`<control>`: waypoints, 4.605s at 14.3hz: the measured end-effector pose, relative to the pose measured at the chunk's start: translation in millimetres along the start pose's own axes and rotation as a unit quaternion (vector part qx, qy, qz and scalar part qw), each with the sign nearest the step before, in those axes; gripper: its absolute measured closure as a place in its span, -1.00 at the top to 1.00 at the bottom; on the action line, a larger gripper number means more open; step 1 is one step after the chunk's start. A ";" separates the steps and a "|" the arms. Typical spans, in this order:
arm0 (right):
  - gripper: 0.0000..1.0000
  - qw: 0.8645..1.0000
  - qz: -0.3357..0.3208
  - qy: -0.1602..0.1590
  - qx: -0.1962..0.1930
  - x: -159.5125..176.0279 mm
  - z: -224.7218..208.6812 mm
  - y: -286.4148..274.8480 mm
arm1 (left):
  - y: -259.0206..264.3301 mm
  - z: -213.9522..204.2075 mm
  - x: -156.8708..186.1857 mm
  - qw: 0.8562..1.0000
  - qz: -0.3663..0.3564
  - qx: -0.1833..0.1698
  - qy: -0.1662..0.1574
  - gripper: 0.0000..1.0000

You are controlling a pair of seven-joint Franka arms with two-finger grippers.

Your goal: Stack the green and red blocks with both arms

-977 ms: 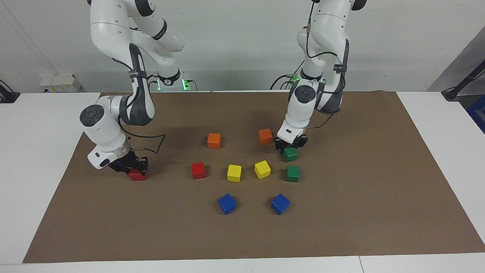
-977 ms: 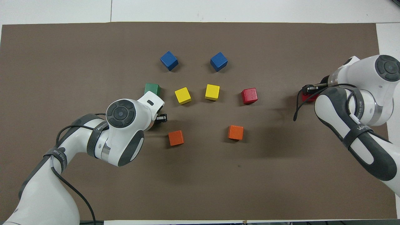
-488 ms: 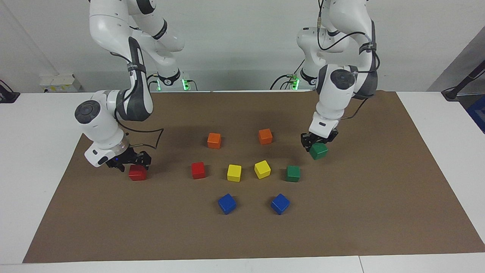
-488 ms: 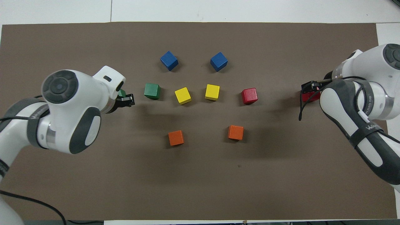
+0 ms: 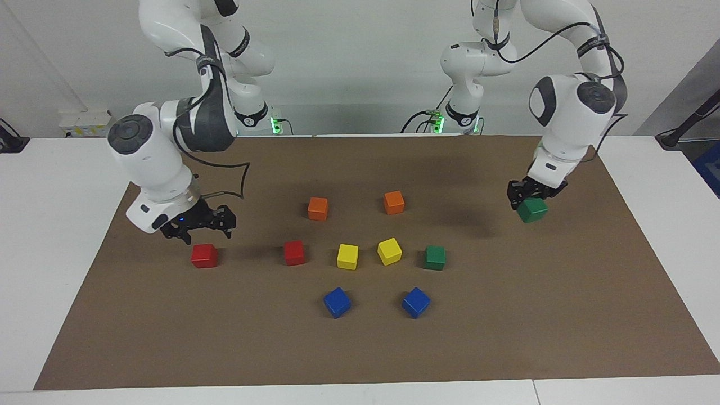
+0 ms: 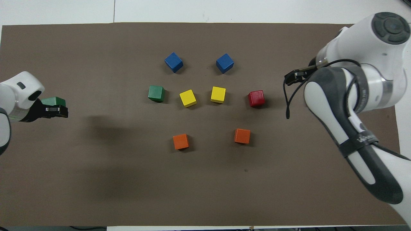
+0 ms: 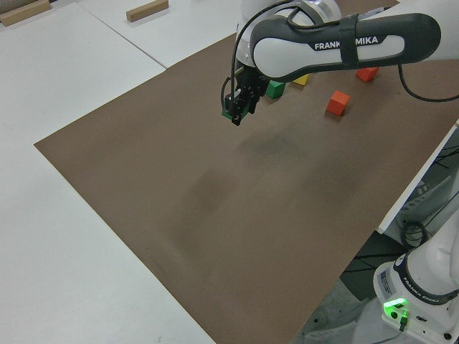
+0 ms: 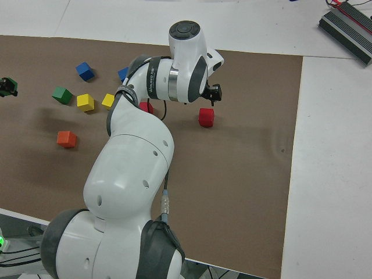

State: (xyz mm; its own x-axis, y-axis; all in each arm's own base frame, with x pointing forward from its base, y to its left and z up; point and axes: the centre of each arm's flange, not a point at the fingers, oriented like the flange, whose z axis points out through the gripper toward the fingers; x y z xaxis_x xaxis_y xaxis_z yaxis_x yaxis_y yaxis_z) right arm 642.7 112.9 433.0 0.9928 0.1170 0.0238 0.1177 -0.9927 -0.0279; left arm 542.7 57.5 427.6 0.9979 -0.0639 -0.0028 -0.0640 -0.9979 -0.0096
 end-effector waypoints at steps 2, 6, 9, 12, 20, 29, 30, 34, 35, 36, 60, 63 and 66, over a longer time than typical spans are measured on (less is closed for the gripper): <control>1.00 1.000 0.002 0.003 0.003 0.1 13.5 -51.5 | -20.9 17.5 -9.1 1.000 0.009 0.000 0.003 0.11; 1.00 1.000 0.027 -0.001 0.005 1.8 47.3 -72.8 | -11.8 70.2 -26.0 0.999 0.037 -0.003 -0.005 0.11; 1.00 0.999 0.043 -0.007 0.003 0.9 66.2 -65.8 | -10.4 92.2 -27.1 0.999 0.042 -0.005 -0.014 0.11; 1.00 0.999 0.037 -0.012 0.004 -2.9 76.7 -73.5 | -10.4 106.9 -26.9 0.999 0.042 -0.006 -0.016 0.11; 1.00 0.999 0.033 -0.008 0.006 -13.5 114.0 -77.9 | -10.5 128.6 -28.4 0.999 0.045 -0.005 -0.007 0.11; 0.08 0.999 0.034 -0.014 0.004 -24.1 131.8 -81.6 | -13.0 122.6 -22.7 0.996 0.093 -0.006 -0.009 0.99; 0.08 0.999 0.036 -0.018 0.002 -23.4 128.0 -79.1 | -14.5 111.6 -16.6 0.995 0.100 -0.008 -0.014 1.00; 0.08 0.998 0.052 -0.047 -0.008 -7.3 55.9 -55.9 | -18.5 22.8 21.2 0.993 0.118 -0.008 -0.019 1.00; 0.08 0.998 0.052 -0.045 -0.008 -4.9 35.4 -42.1 | -12.6 -0.4 29.8 0.992 0.124 -0.007 -0.013 1.00; 0.08 0.998 0.049 -0.042 -0.008 -4.6 18.9 -23.5 | -0.6 -21.0 38.1 0.991 0.132 -0.006 -0.007 1.00; 0.08 0.998 0.059 -0.010 -0.006 -39.9 53.0 145.1 | 304.7 83.7 102.8 0.992 0.115 -0.032 0.046 1.00; 0.08 0.998 0.060 -0.015 -0.006 -44.6 56.7 145.1 | 306.1 101.0 100.3 0.993 0.103 -0.033 0.049 1.00; 0.08 0.998 0.065 -0.015 -0.007 -50.2 60.8 150.8 | 307.2 110.6 96.2 0.994 0.095 -0.034 0.051 1.00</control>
State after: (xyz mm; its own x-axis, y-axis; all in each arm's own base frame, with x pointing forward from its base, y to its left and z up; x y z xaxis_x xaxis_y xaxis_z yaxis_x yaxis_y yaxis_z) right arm 611.8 -40.8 366.9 0.9999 -0.0130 -0.0088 -0.0131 -0.9998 -0.0155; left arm 618.7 -254.2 313.8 0.9631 -0.2485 0.1031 -0.2545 -0.9658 0.0493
